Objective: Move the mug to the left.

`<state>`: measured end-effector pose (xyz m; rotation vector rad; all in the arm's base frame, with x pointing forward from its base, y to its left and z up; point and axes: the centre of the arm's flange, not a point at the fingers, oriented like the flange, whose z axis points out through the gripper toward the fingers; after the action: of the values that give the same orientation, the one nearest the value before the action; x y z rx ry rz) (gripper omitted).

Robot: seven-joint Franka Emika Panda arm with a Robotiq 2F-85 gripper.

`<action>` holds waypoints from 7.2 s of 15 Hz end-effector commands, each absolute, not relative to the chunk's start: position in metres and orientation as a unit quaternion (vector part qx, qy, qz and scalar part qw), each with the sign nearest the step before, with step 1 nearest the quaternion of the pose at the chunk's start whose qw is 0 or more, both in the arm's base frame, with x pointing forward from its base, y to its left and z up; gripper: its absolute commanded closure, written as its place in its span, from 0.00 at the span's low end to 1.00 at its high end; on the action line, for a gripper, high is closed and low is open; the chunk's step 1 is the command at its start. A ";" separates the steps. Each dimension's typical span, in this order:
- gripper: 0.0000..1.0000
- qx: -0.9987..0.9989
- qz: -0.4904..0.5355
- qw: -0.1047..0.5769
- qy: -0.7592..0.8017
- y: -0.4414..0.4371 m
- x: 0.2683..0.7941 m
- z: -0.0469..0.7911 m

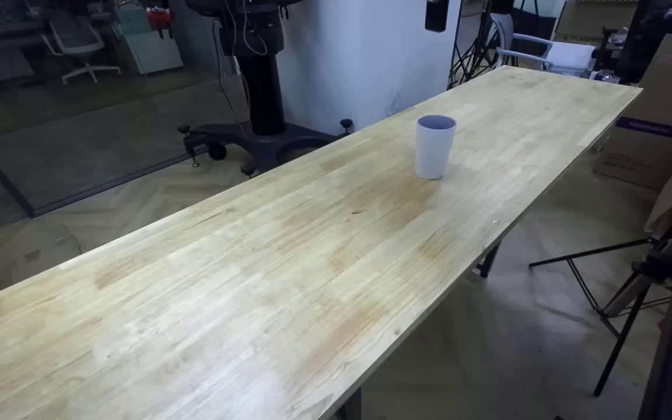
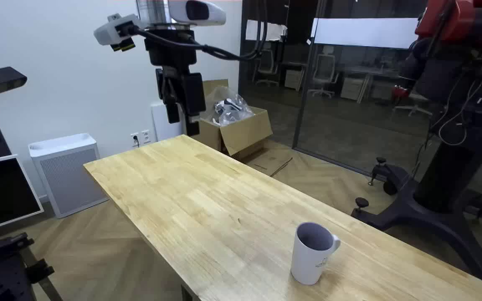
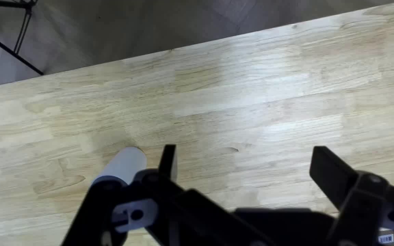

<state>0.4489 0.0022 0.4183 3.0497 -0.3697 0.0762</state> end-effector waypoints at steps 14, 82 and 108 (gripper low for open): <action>0.00 0.992 0.026 0.034 -0.120 0.002 0.449 0.418; 0.67 1.000 -0.030 -0.006 -0.002 -0.222 0.633 0.174; 0.98 0.999 -0.030 0.026 0.007 -0.053 0.676 0.210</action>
<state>0.6695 -0.0681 0.1948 3.0693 0.1004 -0.1303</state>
